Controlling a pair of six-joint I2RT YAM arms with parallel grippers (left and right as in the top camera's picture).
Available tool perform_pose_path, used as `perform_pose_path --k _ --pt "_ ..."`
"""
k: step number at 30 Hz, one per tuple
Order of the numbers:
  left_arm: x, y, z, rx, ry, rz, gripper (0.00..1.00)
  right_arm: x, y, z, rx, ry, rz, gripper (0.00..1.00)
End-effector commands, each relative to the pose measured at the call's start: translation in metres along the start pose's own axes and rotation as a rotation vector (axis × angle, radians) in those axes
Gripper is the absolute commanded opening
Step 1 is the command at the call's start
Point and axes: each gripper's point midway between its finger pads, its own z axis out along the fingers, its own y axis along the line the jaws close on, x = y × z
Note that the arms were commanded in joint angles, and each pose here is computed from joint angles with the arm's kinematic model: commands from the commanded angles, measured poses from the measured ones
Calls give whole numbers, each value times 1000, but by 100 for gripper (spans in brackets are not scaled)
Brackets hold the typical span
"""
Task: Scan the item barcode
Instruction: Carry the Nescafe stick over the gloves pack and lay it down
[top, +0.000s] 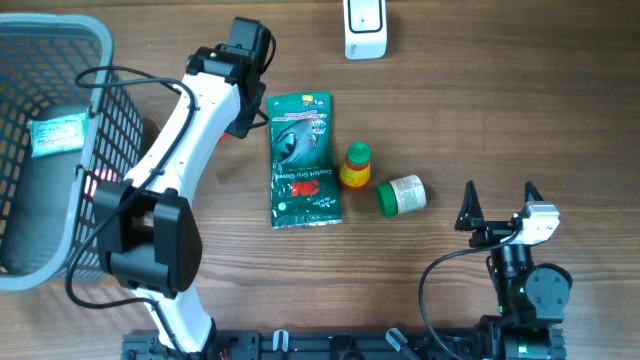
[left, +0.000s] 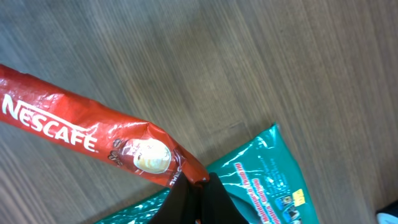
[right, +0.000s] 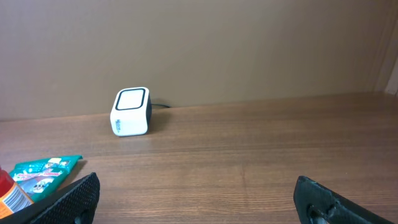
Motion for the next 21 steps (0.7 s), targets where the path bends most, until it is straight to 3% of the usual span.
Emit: perform_pose_path --k 1,21 --pt "1 -2 7 -12 -17 -28 4 -1 -3 0 15 -6 -8 100" --pt "28 2 6 -32 81 7 4 -1 -3 0 15 -6 -8 100"
